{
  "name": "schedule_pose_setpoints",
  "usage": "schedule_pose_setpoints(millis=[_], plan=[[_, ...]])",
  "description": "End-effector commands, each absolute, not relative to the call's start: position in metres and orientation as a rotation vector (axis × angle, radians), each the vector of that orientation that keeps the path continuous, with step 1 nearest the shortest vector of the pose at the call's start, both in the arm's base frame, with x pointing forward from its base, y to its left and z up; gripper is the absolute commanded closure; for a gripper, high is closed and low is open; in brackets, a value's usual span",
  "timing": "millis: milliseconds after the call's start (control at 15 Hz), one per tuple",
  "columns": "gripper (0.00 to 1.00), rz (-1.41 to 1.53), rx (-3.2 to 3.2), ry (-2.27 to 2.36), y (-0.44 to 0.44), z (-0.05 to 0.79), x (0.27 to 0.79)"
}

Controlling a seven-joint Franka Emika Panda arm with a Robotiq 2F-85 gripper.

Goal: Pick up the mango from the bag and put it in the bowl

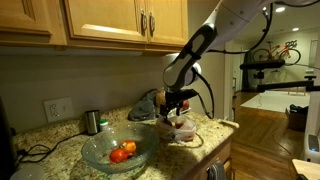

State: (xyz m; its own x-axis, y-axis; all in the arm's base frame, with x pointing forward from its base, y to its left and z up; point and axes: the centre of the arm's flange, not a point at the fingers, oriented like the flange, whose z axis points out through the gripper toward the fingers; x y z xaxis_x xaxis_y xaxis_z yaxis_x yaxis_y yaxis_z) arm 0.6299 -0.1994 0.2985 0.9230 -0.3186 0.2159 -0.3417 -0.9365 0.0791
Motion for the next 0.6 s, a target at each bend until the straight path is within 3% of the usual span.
schedule_pose_setpoints(millis=[0,533], plan=[[0.0,0.298,2.969,-0.524,-0.192,0.304,0.647],[0.0,0.207,2.955,-0.53,-0.172,0.312,0.654]])
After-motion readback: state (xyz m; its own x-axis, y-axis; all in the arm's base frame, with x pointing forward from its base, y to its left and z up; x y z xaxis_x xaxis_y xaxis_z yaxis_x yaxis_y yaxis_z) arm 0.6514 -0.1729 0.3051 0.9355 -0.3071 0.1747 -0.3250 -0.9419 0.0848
